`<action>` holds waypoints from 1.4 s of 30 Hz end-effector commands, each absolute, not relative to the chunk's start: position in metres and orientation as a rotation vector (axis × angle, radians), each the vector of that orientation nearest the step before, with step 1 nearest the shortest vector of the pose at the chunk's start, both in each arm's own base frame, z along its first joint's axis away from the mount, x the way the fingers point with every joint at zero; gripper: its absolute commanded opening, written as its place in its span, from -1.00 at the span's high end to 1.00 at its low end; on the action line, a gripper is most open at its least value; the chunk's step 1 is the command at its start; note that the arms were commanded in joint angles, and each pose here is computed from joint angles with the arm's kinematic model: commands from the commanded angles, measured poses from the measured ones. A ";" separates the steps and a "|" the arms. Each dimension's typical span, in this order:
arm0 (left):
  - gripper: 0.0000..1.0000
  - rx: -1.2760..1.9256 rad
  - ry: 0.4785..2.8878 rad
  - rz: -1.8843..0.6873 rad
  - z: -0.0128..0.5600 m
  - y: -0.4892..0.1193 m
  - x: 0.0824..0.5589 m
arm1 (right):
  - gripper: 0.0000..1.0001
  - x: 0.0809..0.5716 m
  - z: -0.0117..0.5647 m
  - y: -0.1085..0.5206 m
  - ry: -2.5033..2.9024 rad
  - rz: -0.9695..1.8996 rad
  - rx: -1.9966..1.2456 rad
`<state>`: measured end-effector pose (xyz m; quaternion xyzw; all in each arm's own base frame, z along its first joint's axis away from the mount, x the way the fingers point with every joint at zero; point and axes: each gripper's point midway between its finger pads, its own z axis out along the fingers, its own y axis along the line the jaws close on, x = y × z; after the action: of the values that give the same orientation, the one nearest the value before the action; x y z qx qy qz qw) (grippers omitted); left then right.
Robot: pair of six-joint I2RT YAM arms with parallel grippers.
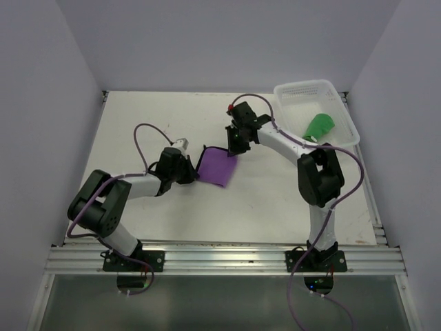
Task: Roll the towels
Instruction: Fold the towel
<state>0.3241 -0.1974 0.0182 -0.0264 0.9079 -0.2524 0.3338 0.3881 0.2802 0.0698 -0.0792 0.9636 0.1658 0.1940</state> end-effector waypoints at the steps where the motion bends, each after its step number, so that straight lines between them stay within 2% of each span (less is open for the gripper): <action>1: 1.00 -0.089 2.435 -0.626 0.003 -0.189 0.306 | 0.79 0.368 0.108 0.292 2.633 0.513 -0.312; 11: 1.00 -0.088 2.426 -0.639 0.007 -0.189 0.304 | 0.92 0.307 0.053 0.308 2.750 0.509 -0.417; 20: 1.00 -0.082 2.364 -0.669 0.024 -0.187 0.297 | 0.95 0.289 0.006 0.296 2.832 0.457 -0.422; 26: 1.00 -0.079 2.361 -0.687 0.024 -0.191 0.283 | 0.94 0.290 0.027 0.300 2.808 0.486 -0.433; 34: 1.00 -0.112 2.384 -0.688 0.009 -0.192 0.244 | 0.83 0.303 0.102 0.302 2.671 0.514 -0.457; 42: 1.00 -0.153 2.391 -0.688 0.006 -0.190 0.222 | 0.77 0.326 0.118 0.326 2.637 0.560 -0.456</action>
<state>0.2343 -0.1976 0.0158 -0.0434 0.9014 -0.2791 0.3282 0.3220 0.3185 0.1105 -0.1567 0.9470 0.1943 0.2023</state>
